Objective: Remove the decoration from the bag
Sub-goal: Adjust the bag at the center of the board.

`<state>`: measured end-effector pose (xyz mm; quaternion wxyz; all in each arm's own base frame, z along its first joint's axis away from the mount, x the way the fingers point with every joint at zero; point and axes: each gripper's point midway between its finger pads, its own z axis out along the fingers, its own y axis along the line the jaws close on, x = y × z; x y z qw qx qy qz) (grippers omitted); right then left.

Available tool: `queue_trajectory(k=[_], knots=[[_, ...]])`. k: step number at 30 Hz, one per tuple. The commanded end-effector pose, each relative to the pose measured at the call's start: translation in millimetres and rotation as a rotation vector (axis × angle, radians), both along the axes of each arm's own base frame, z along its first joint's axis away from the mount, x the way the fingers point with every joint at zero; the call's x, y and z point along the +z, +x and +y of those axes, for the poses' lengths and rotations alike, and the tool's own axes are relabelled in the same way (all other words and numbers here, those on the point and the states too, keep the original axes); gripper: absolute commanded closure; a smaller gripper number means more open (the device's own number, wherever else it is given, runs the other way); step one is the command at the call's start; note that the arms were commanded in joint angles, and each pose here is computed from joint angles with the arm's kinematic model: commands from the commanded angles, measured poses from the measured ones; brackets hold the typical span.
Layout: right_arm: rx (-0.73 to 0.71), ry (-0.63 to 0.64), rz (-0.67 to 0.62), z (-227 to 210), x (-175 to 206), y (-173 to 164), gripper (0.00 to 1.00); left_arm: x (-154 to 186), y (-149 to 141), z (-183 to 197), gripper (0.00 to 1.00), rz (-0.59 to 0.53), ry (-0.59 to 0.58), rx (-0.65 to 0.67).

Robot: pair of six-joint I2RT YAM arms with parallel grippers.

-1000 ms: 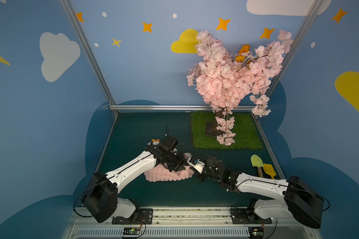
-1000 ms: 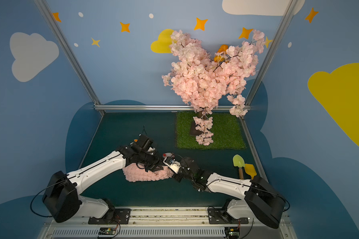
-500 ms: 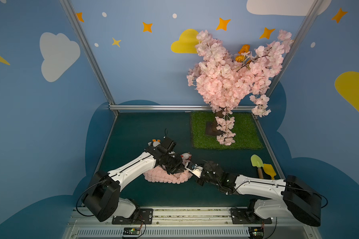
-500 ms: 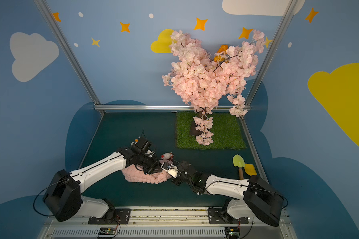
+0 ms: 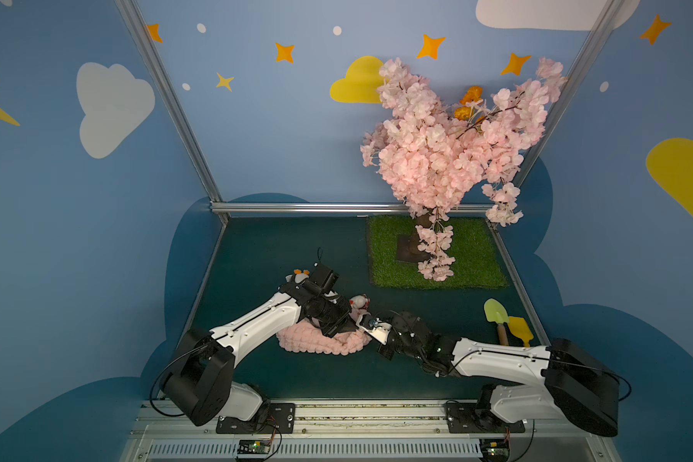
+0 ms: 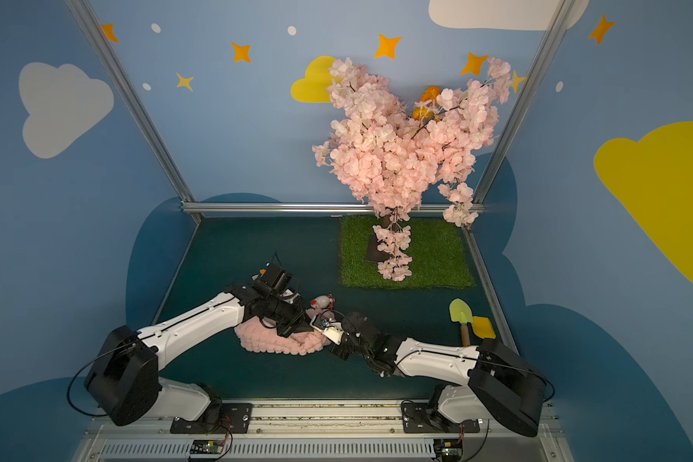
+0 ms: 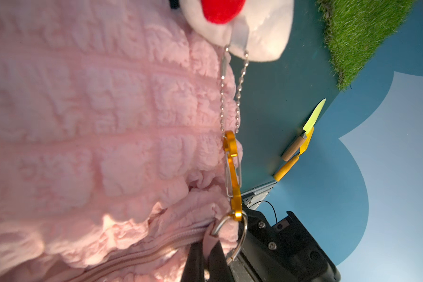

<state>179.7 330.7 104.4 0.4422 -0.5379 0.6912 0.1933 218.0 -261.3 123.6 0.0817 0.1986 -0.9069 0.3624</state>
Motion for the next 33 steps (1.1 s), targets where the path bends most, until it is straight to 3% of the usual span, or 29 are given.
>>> queue_trajectory(k=[1, 2, 5, 13, 17, 23, 28, 33], knots=[[0.033, 0.025, 0.009, 9.8, 7.8, -6.7, 1.00, 16.0, 21.1, 13.8, 0.98, -0.140, 0.015, 0.025], [0.028, 0.024, 0.013, 8.7, 7.6, -6.2, 1.00, 20.8, 22.9, 14.5, 0.98, -0.162, 0.007, 0.021], [0.016, 0.023, 0.027, 7.1, 10.2, -4.9, 0.80, 25.3, 22.5, 16.4, 0.98, -0.179, -0.011, 0.007], [-0.047, 0.000, 0.058, -14.4, 18.3, 5.2, 0.46, 34.3, 27.5, 25.3, 0.98, -0.274, -0.032, -0.042], [-0.086, 0.003, 0.114, -38.0, 30.7, 14.1, 0.42, 47.1, 28.2, 26.1, 0.98, -0.360, -0.019, -0.142], [-0.194, 0.128, 0.223, -64.5, 65.3, 44.9, 0.38, 56.9, 25.3, 28.6, 0.97, -0.478, 0.008, -0.282], [-0.111, 0.138, 0.155, -52.0, 90.4, 48.6, 0.37, 71.0, 24.2, 24.3, 0.98, -0.584, -0.019, -0.373], [-0.013, 0.075, 0.027, -40.0, 96.2, 53.7, 0.39, 85.8, 16.0, 18.9, 0.97, -0.698, -0.052, -0.571]])
